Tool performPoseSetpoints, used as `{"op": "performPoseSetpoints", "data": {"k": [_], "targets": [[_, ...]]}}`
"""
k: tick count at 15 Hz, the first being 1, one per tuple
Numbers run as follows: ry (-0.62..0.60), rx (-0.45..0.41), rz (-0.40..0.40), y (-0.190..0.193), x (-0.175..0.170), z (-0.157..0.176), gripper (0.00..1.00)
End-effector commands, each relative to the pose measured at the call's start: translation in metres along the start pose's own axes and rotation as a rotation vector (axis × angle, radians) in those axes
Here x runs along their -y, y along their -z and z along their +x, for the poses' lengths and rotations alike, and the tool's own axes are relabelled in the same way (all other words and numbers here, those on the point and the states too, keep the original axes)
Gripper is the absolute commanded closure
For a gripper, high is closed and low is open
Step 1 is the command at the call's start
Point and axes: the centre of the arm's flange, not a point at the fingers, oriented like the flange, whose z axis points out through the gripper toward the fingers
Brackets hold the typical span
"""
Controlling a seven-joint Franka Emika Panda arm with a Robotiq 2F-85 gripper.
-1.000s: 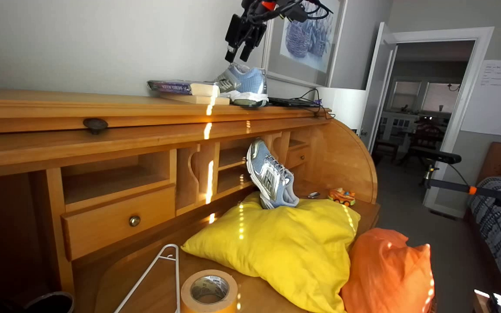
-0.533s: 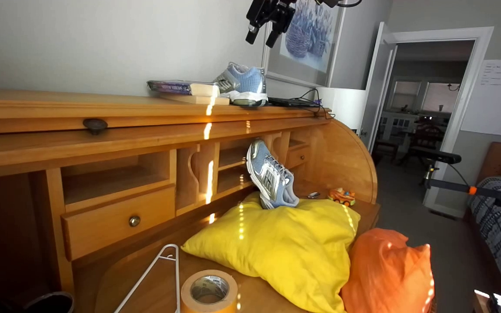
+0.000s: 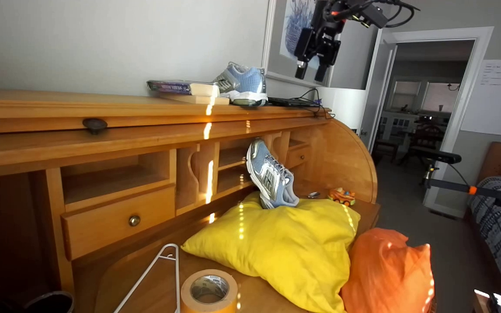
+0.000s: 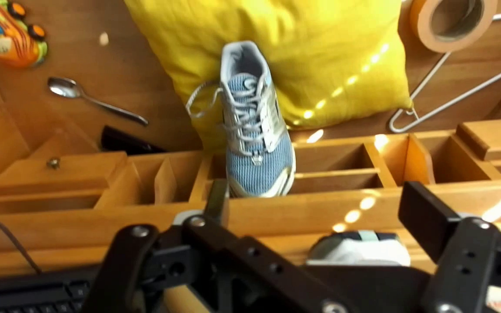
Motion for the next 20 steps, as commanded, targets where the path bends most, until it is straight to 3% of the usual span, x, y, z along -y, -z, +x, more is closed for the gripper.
{"op": "performPoseSetpoints", "data": {"k": [1, 7, 13, 20], "targets": [[-0.006, 0.045, 0.05, -0.041, -0.022, -0.054, 0.0], [0.123, 0.06, 0.031, -0.136, -0.045, -0.094, 0.0], [0.192, -0.051, -0.049, -0.236, -0.044, -0.123, 0.0], [0.249, -0.197, -0.119, -0.304, -0.037, -0.129, 0.0]]}}
